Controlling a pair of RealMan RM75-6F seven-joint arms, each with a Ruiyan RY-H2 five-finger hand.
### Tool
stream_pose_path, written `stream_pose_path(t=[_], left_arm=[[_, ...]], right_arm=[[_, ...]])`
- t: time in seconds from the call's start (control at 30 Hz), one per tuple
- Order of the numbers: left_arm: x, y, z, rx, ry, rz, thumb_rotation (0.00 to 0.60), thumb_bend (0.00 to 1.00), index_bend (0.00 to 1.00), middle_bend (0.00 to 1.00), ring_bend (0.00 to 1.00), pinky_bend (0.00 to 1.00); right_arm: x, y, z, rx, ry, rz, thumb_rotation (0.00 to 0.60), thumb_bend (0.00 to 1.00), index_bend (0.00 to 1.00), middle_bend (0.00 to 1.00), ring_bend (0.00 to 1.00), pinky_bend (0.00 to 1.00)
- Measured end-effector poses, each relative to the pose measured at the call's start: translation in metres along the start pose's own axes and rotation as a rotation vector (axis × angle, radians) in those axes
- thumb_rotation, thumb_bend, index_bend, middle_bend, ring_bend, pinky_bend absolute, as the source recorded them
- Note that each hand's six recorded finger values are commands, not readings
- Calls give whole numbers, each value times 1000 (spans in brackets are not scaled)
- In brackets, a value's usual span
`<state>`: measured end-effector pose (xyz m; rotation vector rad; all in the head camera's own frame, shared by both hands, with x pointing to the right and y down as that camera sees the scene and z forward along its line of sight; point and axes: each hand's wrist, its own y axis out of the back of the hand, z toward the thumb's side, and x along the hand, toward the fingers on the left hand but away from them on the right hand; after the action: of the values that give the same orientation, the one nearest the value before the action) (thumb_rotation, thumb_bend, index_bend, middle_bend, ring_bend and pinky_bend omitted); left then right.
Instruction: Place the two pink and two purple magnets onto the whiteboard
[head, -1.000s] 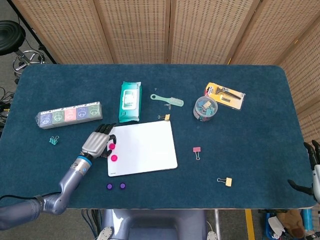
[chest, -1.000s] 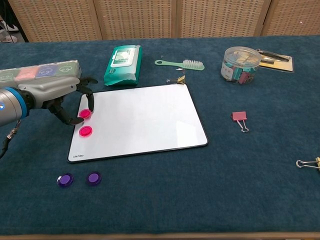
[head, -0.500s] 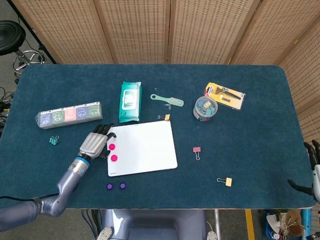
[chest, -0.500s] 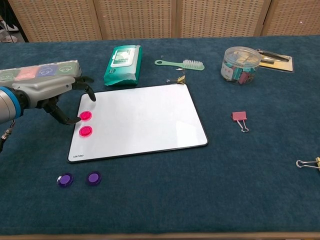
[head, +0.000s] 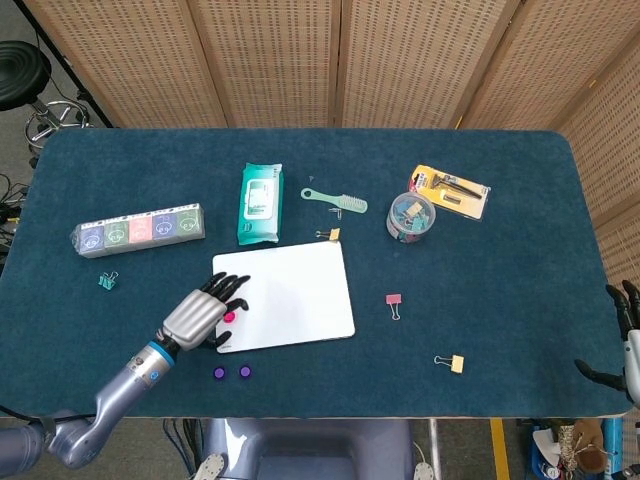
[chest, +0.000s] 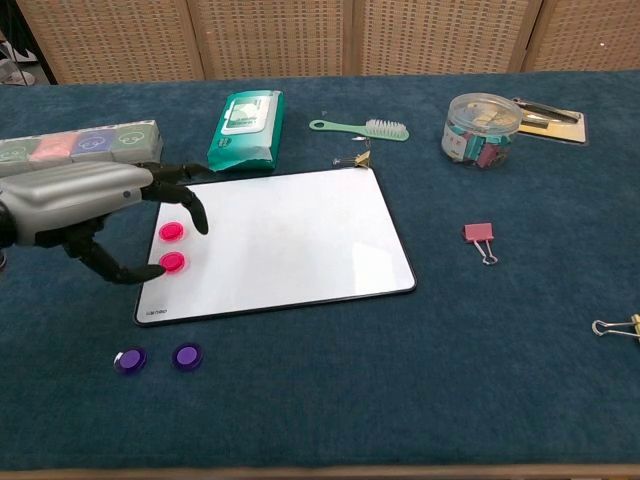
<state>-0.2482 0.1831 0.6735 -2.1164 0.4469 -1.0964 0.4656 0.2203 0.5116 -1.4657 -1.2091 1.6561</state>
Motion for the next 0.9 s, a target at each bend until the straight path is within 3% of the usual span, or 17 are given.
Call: stream_pose_path(t=[0.3,0.9], left_arm=[[-29,-21,33,45,-123,-73,600,337,344,0,0,0],[-29,-51,46,167,-143,-86,600,338,344,0,0,0]], right_arm=[[0,0,0,0,-1,1,600,0,0,0,0,0],[-1,1,-2,-5,-5,3,600,0,0,0,0,0]])
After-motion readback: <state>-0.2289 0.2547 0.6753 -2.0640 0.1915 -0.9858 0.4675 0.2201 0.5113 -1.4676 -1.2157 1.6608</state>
